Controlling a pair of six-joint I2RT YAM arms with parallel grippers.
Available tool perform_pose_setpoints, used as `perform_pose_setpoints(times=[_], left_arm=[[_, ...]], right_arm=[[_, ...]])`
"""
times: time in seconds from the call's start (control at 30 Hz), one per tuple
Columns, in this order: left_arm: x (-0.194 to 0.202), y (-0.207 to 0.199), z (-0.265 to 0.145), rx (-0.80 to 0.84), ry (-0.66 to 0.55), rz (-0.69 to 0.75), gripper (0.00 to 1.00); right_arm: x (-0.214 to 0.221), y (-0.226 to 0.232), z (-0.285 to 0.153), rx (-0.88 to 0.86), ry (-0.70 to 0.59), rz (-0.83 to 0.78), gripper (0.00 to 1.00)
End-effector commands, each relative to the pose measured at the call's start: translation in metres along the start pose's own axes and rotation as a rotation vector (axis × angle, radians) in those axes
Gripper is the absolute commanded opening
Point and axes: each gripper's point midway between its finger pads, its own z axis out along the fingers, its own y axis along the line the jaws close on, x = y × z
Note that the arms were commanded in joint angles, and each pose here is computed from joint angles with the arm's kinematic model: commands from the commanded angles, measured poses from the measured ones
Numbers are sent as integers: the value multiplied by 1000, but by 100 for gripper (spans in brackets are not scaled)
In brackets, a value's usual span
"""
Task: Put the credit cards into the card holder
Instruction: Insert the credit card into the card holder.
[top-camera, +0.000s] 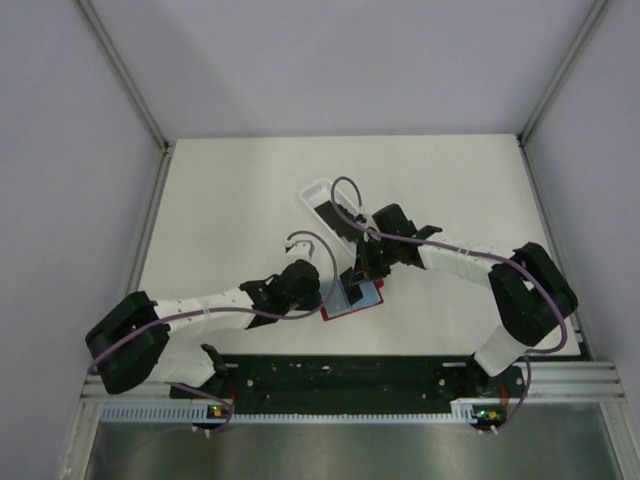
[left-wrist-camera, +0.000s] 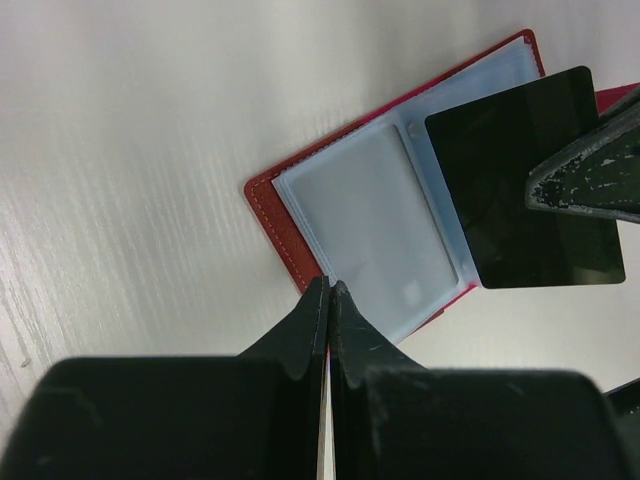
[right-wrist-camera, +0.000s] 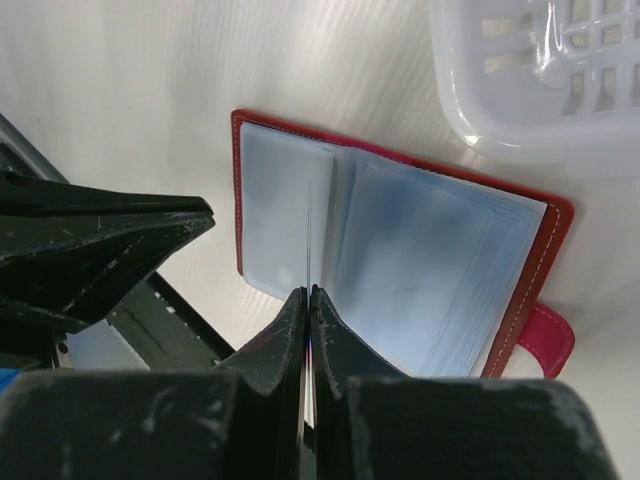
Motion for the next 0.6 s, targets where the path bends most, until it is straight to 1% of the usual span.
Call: perform_pose_setpoints(times=[0.0,0.2,0.43,0.57], left_arm=[[-1,-4,5,14,-5,-24,0],[1,-2,6,7,1,-25,0],[2,-2,8,5,5,-22,0],[4,-5,11,8,17,-19,0]], right_arm=[[-18,-1,11,20,-40,-27,0],[-13,-22,18,113,-39,24,0],[-2,-41,6,224,-57,65,0],[9,-45,-1,242,-56,87,0]])
